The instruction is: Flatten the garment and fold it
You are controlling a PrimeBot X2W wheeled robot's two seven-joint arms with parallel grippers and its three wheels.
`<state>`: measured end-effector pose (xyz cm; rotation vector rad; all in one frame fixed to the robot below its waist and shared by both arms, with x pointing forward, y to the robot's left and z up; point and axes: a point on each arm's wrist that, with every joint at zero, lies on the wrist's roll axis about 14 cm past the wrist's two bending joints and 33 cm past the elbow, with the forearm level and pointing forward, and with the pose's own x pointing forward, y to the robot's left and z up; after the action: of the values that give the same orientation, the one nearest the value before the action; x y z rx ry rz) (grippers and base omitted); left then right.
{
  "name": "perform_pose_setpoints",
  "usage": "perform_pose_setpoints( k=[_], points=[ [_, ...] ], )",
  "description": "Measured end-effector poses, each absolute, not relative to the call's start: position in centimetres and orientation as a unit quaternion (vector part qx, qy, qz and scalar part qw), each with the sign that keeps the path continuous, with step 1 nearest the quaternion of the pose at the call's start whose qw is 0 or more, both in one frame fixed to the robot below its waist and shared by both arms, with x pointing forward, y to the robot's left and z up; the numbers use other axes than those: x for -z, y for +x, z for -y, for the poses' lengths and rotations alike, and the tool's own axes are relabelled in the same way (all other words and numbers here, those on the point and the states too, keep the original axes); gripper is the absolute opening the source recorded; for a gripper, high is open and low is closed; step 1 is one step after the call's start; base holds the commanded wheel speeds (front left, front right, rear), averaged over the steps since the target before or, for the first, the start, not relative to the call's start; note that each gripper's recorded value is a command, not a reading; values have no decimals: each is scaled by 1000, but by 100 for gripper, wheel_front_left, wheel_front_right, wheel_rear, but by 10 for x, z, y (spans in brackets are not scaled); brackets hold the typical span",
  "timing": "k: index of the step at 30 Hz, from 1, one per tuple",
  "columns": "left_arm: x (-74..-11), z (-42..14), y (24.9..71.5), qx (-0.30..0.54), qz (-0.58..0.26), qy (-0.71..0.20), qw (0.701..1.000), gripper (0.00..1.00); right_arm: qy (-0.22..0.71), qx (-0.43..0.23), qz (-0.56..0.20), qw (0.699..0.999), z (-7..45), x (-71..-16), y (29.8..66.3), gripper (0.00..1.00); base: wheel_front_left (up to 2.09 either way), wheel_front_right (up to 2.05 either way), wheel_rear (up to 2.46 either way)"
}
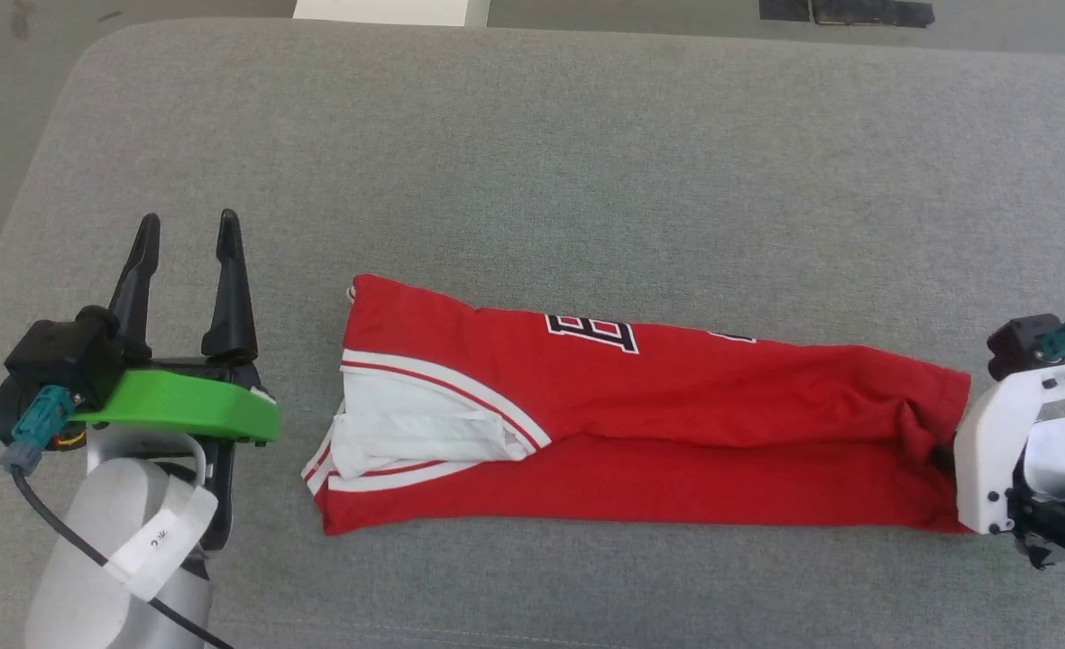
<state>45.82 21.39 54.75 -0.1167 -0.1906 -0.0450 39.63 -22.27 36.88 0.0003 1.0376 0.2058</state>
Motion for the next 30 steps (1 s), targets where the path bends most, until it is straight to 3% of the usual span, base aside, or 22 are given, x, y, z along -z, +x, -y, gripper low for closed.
perform_pose_setpoints(
  k=[9,22,30],
  points=[
    [-546,-215,458,23,95,-60,993,100,0,-67,-496,866,246,-371,399,0,0,0,0],
    [-538,-214,460,24,84,-62,994,100,-29,90,-516,851,358,-379,388,0,0,0,0],
    [-542,-212,457,28,88,-63,994,100,-85,74,-528,842,352,-394,388,0,0,0,0]
  ],
)
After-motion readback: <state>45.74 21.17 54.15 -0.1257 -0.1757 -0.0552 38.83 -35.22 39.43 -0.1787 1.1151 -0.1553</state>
